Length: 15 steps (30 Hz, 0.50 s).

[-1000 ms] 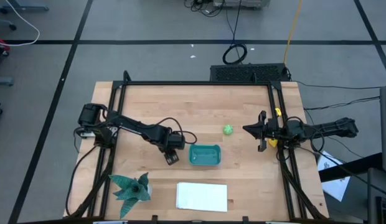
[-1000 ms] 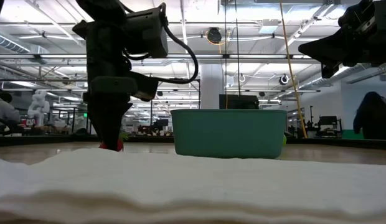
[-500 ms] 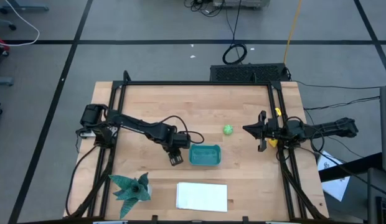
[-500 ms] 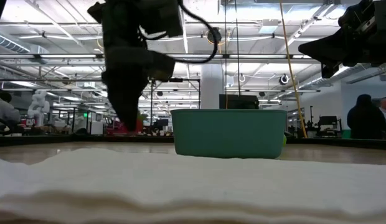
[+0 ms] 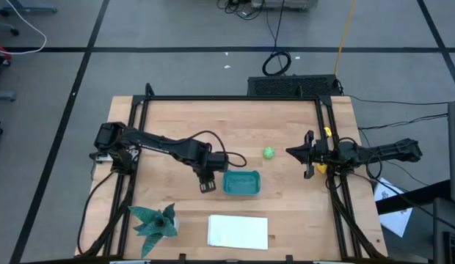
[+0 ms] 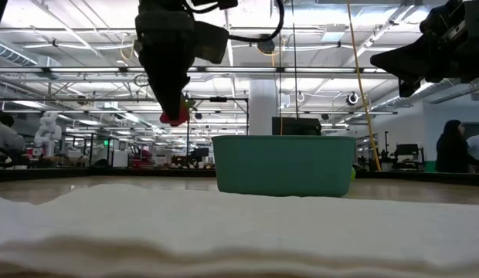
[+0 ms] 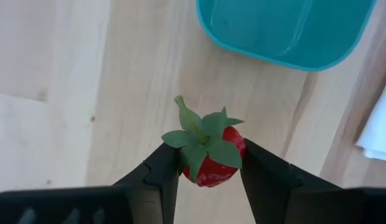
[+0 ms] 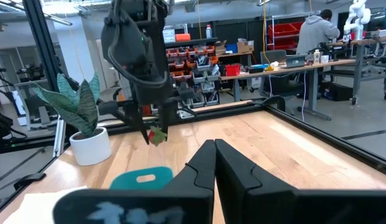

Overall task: Pick and placing Produce into tupperware
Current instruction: Put the red strawberry into the blue bin

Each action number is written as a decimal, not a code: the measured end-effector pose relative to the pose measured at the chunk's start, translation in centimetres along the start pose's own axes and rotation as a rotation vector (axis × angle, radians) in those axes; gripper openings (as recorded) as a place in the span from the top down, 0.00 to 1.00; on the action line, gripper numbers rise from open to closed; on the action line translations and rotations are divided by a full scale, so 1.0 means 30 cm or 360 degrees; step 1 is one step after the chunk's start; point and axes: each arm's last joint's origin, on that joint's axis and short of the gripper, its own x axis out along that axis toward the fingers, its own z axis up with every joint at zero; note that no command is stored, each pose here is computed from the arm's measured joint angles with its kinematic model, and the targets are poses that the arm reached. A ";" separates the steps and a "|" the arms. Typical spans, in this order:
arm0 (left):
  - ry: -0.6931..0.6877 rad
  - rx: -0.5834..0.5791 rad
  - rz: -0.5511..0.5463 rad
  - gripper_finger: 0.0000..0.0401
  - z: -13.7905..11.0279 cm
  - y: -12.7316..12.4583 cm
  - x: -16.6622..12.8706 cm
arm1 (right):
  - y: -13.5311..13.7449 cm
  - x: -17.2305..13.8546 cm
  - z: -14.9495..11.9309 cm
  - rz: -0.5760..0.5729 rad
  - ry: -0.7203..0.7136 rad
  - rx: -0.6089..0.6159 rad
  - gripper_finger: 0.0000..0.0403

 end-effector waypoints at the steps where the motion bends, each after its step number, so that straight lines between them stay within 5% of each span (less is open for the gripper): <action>1: -0.0002 0.0009 0.0013 0.65 0.002 0.000 -0.007 | 0.000 0.000 0.000 0.0000 0.0000 0.0000 1.00; 15: -0.0035 0.0100 0.0019 0.65 0.006 0.007 -0.068 | 0.000 0.000 0.000 0.0000 0.0000 -0.0004 1.00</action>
